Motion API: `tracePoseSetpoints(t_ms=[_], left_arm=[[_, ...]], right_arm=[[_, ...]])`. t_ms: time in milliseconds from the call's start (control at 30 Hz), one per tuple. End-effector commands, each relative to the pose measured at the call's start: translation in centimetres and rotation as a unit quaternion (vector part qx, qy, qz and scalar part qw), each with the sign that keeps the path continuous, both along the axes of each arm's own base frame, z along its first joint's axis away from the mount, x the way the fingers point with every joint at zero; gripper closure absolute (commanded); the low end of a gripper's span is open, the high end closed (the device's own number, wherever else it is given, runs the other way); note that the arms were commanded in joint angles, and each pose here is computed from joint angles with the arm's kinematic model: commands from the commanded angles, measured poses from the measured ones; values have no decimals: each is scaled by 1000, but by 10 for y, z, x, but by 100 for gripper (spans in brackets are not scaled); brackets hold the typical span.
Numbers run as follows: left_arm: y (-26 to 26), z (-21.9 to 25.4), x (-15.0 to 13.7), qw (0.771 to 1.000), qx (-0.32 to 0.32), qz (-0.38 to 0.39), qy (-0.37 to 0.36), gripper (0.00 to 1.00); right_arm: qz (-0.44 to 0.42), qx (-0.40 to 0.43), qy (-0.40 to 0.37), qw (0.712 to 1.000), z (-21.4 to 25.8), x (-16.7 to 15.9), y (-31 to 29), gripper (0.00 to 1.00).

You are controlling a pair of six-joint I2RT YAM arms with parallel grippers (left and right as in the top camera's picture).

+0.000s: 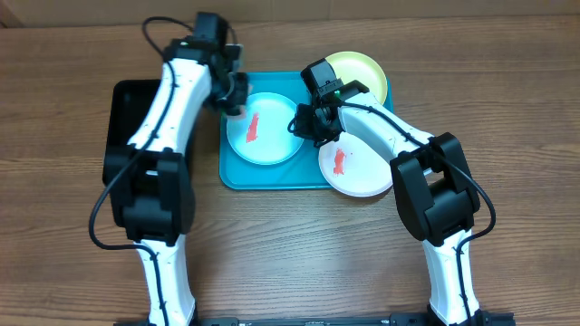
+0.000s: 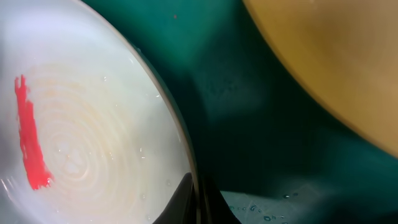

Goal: Clean dirty plates on tray and stack at the side
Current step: 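Carry the sponge with left gripper onto the light blue plate, then scrub the light blue plate with the sponge while right gripper holds it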

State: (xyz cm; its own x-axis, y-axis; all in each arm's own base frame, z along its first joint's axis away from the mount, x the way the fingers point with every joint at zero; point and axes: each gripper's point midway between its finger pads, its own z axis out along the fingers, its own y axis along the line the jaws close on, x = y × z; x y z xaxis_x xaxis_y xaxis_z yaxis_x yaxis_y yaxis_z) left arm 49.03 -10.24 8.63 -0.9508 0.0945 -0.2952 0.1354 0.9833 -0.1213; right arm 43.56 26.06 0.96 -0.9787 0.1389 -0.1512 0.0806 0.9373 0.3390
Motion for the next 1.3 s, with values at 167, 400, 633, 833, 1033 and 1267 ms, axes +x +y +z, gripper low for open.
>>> tracePoseSetpoints(t_ms=[167,400,633,833,1033,1267], left_arm=[[-7,-34,-13,998,67,1,10,96],[-5,-62,-30,997,65,5,37,96],[-25,-94,-52,997,54,-21,51,96],[-60,-99,-62,997,3,-54,56,96],[-93,-84,-66,992,-67,-81,66,96],[-70,-74,-41,997,-57,16,48,96]], right_arm=[[1,-11,13,1000,-9,-4,-5,96],[1,-10,12,1000,-9,-3,-4,96],[1,-9,13,1000,-9,-4,-4,96],[2,-8,13,1000,-9,-4,-4,96],[2,-7,14,1000,-9,-4,-3,96],[2,-7,14,1000,-9,-4,-3,96]])
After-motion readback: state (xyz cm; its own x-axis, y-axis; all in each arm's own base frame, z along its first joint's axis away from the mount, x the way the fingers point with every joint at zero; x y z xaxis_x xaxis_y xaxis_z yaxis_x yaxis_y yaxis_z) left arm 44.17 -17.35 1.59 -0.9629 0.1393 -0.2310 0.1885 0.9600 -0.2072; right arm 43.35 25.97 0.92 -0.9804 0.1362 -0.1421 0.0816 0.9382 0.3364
